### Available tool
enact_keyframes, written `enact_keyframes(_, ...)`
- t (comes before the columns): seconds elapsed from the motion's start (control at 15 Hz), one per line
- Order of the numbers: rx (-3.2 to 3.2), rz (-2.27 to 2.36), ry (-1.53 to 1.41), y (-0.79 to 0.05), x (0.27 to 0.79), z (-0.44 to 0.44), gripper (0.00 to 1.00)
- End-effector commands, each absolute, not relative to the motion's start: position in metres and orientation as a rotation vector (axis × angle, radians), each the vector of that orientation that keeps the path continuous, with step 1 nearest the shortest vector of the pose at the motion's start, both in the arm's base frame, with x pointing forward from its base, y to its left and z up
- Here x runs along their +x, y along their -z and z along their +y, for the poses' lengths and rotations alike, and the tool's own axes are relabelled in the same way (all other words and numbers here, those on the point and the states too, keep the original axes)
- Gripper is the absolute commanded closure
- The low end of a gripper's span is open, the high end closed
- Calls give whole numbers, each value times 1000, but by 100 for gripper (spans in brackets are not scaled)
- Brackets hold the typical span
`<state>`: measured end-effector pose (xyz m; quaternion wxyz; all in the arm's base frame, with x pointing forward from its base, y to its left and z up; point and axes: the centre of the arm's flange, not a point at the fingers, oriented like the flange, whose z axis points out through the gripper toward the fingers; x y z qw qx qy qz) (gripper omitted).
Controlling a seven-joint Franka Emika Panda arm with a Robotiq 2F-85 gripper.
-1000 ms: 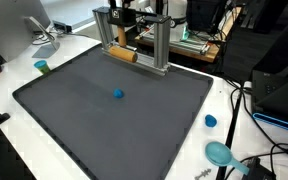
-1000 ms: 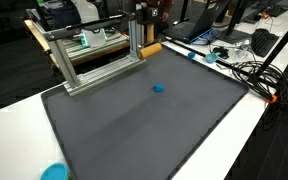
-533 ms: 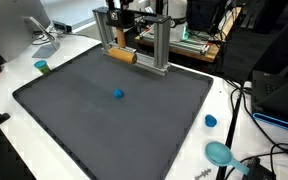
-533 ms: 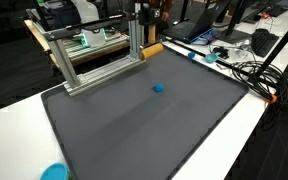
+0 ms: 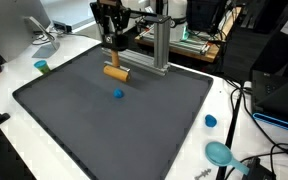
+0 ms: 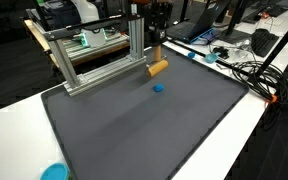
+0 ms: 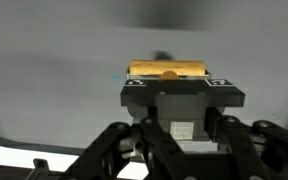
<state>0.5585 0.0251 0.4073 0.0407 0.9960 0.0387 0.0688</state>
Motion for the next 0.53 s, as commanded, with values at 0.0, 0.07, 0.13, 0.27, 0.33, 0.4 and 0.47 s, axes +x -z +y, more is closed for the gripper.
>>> enact_keyframes(0.0, 3043, 196, -233, -390, 565, 26, 78)
enact_keyframes(0.07, 3047, 213, -185, -388, 562, 25, 78)
enact_keyframes(0.13, 3070, 255, -159, -392, 558, 25, 78)
enact_keyframes(0.27, 3058, 218, -162, -380, 563, 28, 53)
enact_keyframes(0.33, 3058, 230, -159, -381, 562, 28, 78)
enact_keyframes(0.4, 3049, 223, -170, -378, 563, 28, 78)
enact_keyframes(0.47, 3052, 223, -173, -372, 564, 30, 78)
